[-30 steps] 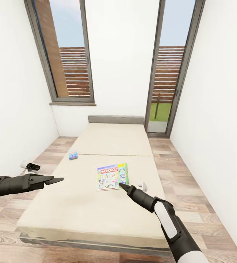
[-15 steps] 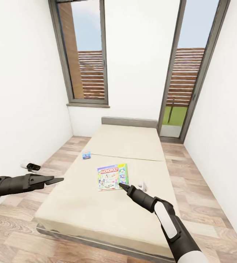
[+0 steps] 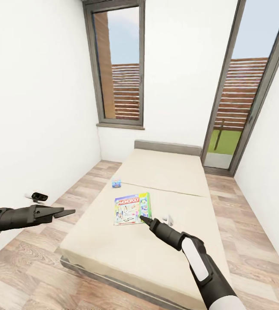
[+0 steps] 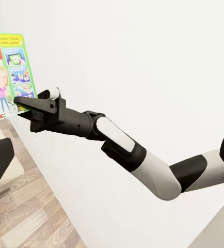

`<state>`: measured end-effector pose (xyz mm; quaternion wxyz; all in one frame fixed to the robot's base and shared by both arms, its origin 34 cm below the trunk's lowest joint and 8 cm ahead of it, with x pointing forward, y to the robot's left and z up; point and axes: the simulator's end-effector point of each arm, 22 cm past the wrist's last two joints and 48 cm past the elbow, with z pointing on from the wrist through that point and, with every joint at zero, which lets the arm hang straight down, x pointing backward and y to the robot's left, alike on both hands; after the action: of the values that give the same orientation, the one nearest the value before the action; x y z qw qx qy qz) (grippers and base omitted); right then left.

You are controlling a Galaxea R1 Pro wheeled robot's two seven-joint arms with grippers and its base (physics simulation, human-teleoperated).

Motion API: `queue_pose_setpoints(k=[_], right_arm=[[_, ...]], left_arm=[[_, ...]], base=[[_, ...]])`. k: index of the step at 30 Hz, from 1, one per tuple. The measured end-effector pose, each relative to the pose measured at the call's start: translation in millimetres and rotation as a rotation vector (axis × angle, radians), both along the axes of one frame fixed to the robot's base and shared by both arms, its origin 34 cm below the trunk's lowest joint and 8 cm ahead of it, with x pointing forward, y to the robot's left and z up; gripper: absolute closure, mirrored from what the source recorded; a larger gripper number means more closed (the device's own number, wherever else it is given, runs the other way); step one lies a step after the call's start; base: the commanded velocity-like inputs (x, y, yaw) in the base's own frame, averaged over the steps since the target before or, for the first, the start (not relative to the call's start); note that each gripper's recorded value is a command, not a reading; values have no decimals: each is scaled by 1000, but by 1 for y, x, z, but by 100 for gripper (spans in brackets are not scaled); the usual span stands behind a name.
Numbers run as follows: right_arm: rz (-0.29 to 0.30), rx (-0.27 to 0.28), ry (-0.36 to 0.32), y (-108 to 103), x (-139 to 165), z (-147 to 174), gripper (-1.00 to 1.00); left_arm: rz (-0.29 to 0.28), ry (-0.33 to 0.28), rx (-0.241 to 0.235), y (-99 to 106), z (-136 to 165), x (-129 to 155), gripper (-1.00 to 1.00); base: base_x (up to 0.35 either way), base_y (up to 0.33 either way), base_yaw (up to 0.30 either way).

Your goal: Put all the toys in the child's room - the three board games (two on the bed and one on the table), the two jigsaw puzzles on the table, and the tennis ball on the table - inside the toy box on the table in the child's room.

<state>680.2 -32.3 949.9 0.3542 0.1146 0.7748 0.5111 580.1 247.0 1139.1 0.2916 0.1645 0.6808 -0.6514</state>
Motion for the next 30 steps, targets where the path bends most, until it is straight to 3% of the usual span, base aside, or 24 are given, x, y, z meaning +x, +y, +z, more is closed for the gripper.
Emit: queue_pose_setpoints(k=[30], right_arm=[[-1,-2,-27,0,-9,46,100]], left_arm=[[-5,-27,-2,-3,42,-14,-100]], base=[[0,0,242]])
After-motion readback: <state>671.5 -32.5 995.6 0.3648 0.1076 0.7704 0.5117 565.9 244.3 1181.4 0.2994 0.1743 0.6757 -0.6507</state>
